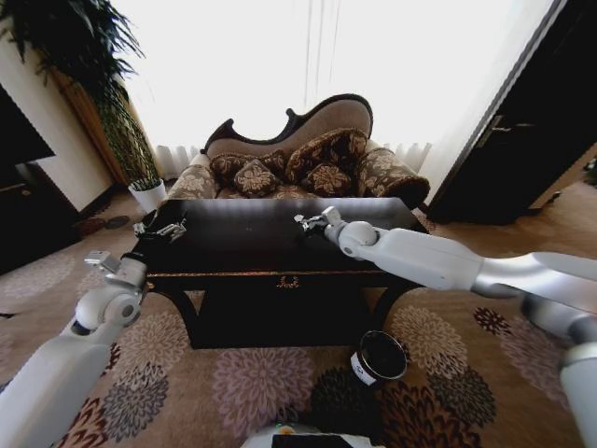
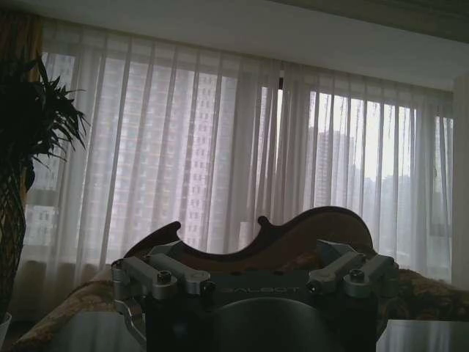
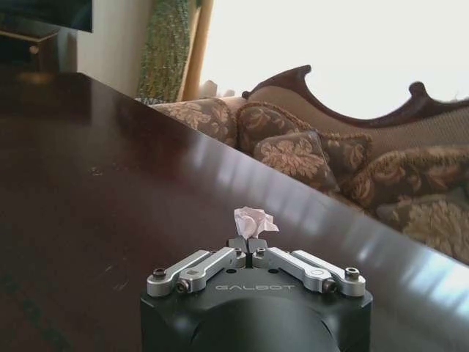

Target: Move to the front of the table and place the trash on the table into the trash bin.

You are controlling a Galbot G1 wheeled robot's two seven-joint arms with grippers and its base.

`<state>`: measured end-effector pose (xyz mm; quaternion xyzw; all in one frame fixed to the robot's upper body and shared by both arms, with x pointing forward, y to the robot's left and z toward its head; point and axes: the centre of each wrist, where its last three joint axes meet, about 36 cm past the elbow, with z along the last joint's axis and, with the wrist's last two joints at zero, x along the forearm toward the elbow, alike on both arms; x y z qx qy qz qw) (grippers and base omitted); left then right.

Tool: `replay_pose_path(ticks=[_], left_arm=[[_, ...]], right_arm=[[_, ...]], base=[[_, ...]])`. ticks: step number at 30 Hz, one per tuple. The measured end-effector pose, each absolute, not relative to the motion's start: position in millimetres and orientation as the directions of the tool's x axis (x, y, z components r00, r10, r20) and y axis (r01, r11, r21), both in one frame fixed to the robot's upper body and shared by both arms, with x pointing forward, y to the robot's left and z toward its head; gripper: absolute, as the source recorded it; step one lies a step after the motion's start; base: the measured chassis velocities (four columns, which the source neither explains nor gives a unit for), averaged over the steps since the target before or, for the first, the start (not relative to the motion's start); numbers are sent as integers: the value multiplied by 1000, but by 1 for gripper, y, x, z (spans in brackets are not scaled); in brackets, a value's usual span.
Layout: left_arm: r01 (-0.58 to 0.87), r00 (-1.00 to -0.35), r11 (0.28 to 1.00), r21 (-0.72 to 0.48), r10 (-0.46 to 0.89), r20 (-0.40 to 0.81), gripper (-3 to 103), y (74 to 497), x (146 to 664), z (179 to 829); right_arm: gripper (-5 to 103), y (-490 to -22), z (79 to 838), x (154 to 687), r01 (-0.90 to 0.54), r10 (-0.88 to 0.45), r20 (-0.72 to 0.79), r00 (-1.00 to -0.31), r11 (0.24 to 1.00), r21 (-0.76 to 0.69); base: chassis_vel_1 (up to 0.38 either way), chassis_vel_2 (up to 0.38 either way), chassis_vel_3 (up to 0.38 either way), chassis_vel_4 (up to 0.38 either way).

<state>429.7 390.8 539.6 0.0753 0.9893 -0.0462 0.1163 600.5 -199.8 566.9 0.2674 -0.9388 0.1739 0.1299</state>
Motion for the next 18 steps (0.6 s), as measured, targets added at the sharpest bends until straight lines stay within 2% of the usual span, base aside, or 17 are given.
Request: replay_pose_path(ticks=[10, 18], left_arm=[[160, -962, 984, -74, 138, -237, 100, 391, 430, 540], [160, -962, 984, -74, 138, -237, 100, 391, 430, 540]], right_arm=[[0, -240, 556, 540, -461, -415, 310, -855, 883, -88], [0, -306, 553, 487, -338, -320, 284, -904, 941, -13]], base=[[0, 0, 0, 0], [0, 0, 0, 0]])
